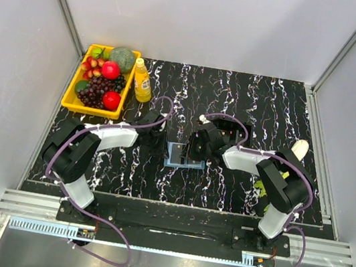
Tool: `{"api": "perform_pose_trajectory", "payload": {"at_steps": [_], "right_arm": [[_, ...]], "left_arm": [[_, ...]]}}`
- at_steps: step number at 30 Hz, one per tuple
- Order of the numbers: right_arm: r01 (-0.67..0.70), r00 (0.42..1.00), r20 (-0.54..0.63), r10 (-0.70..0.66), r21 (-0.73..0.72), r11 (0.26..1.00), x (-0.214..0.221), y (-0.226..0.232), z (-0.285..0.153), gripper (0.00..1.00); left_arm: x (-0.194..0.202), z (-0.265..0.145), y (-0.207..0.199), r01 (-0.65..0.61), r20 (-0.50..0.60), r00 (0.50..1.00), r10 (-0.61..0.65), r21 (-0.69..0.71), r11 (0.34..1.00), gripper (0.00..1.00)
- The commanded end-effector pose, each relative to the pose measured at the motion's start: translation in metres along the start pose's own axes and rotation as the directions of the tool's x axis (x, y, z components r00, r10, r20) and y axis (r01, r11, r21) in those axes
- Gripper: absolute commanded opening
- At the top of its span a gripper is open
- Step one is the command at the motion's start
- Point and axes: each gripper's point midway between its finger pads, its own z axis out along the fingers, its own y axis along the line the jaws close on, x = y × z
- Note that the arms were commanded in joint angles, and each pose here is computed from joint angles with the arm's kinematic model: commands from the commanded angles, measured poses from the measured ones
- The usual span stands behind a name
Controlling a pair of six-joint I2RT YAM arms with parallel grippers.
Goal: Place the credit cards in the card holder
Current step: Insert the credit card into the card holder.
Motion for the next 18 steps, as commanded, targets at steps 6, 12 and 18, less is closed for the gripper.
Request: {"api": "perform_pose_trajectory", "payload": {"at_steps": [6, 12, 18], "right_arm": [[0.003, 0.997, -0.076, -0.004, -0.013, 1.000, 0.014, 0.027, 0.014, 0.27], [-0.019, 0.997, -0.070, 0.020, 0.017, 1.000, 0.018, 0.025, 0.015, 0.31], [0.054, 0.999, 0.001, -0.054, 0.082, 0.995, -0.002, 0.019, -0.003, 0.38]], "left_arm": [[0.009, 0.002, -0.004, 0.023, -0.002, 1.000, -0.023, 0.059, 0.998, 0.16], [0.008, 0.001, -0.003, 0.022, 0.004, 1.000, -0.022, 0.054, 0.998, 0.15], [0.008, 0.000, 0.001, 0.020, 0.007, 1.000, -0.020, 0.031, 0.999, 0.15]]}}
